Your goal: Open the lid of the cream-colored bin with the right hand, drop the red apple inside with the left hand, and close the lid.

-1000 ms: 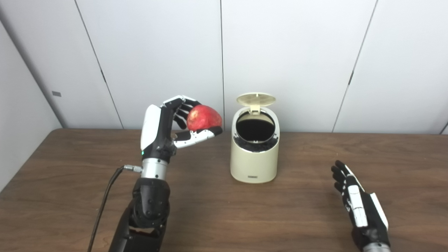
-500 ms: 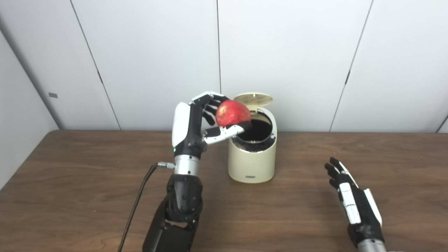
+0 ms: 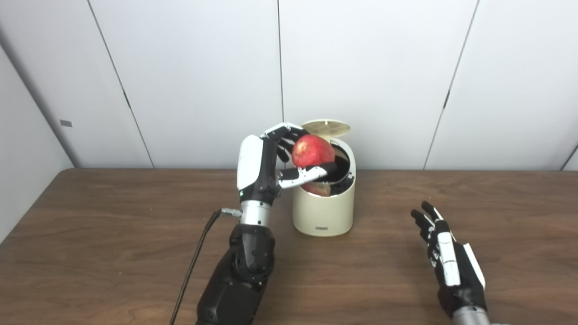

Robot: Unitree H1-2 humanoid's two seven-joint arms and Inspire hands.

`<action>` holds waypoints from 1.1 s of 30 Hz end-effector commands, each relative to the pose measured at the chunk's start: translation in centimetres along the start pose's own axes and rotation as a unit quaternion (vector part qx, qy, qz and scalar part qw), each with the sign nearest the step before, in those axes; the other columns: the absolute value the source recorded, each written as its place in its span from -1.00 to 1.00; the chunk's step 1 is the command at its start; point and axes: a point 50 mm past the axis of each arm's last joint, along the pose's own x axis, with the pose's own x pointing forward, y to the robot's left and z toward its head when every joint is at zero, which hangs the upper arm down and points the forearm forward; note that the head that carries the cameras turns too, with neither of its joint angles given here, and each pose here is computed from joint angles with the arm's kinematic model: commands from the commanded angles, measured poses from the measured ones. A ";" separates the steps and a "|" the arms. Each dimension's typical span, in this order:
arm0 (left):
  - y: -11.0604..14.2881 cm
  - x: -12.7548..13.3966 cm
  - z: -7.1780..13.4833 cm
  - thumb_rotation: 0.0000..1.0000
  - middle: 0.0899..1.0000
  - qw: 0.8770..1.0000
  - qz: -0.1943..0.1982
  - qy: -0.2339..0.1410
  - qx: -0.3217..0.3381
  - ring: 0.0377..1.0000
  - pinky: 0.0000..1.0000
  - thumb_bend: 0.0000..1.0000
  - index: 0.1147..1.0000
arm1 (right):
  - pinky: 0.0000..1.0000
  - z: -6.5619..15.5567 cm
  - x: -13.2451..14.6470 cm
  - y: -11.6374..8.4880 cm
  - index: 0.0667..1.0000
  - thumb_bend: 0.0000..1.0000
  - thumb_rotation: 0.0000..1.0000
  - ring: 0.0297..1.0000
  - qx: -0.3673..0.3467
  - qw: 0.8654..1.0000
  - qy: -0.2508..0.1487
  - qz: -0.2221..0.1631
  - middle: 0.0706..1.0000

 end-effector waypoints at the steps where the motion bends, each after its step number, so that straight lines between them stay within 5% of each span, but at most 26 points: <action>1: 0.5 2.3 2.1 -1.00 -0.06 0.999 0.014 -0.050 -0.001 -0.17 -0.24 -0.05 -0.15 | 1.00 1.9 0.7 0.6 0.91 0.16 1.00 0.94 0.028 0.999 -0.034 0.013 0.79; 33: -1.1 2.9 -0.3 -1.00 0.04 0.994 -0.021 -0.080 0.073 -0.20 -0.29 -0.06 -0.15 | 1.00 2.5 0.7 1.4 0.91 0.17 1.00 0.87 0.047 0.998 -0.037 0.024 0.72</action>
